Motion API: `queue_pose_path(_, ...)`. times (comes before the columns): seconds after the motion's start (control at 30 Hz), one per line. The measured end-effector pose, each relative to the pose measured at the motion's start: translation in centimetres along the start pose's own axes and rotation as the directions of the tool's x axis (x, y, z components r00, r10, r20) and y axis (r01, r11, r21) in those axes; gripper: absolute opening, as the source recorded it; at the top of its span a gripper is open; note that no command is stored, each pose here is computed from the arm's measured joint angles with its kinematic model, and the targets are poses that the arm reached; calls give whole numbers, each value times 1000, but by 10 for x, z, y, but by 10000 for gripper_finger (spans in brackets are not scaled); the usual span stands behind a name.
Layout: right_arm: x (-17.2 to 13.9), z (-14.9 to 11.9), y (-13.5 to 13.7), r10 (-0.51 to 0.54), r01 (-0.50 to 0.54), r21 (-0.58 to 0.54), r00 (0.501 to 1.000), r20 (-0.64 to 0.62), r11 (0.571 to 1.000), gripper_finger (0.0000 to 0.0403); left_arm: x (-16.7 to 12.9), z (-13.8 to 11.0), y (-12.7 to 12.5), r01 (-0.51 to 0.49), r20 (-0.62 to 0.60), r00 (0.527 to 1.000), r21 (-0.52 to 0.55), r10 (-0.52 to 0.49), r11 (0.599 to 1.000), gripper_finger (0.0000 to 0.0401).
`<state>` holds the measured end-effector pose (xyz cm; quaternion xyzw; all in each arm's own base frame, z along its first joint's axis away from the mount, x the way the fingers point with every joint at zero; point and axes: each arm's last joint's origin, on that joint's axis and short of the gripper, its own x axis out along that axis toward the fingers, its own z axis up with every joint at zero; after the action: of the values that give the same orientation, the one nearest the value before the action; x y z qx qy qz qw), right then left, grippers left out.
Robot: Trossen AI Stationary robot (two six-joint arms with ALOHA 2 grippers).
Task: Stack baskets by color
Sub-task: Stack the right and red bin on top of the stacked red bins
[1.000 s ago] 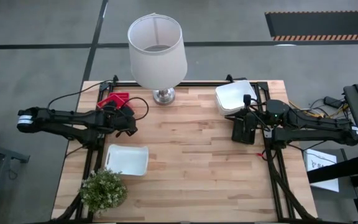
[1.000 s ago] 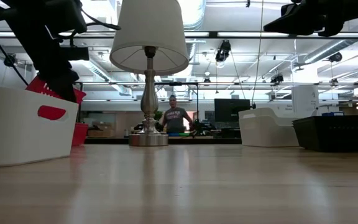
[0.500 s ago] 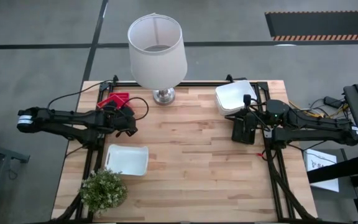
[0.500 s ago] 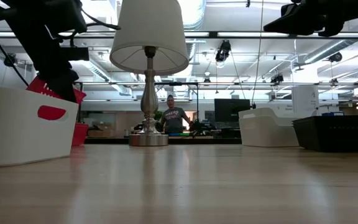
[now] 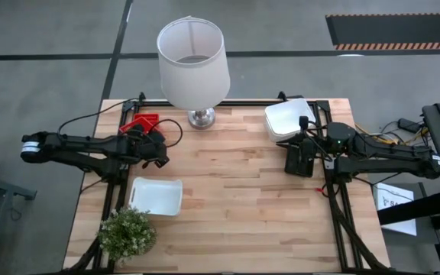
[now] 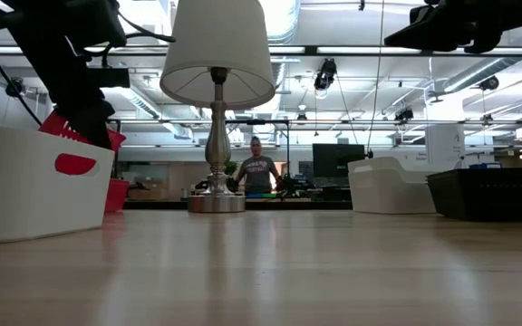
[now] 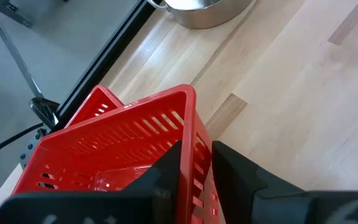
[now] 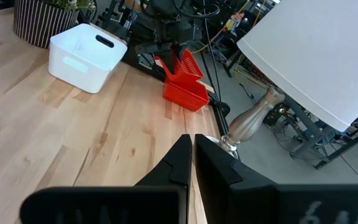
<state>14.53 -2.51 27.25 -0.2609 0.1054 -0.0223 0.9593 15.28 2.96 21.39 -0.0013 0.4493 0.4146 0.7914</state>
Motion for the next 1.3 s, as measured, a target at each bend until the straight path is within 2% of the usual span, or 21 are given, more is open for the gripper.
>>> queue_pose_path(0.27,0,0,0,0,0,-1,1000,0,1000,12,0,4,-2,50,19,999,19,-50,999,60)
queue_pose_path(0.57,0,0,0,0,0,0,1000,0,1000,12,-20,27,0,187,41,980,183,-197,965,60)
queue_pose_path(0.67,0,0,0,0,0,0,1000,0,1000,12,-29,31,5,204,13,975,318,-220,926,59)
queue_pose_path(0.77,0,0,0,0,0,0,1000,-1,1000,12,-33,30,9,201,-14,975,487,-222,850,58)
queue_pose_path(0.87,0,0,0,1,-1,0,1000,-2,1000,12,-35,30,12,184,-1,975,568,-223,802,58)
queue_pose_path(1.13,0,0,0,2,-2,-1,1000,-4,1000,12,-34,24,23,168,-5,981,540,-196,825,58)
queue_pose_path(1.23,0,0,0,2,-2,-1,1000,-4,1000,12,-28,19,26,165,-36,985,485,-169,859,58)
queue_pose_path(1.3,0,0,0,2,-2,-2,1000,-4,1000,12,-22,13,27,162,-62,987,470,-150,868,58)
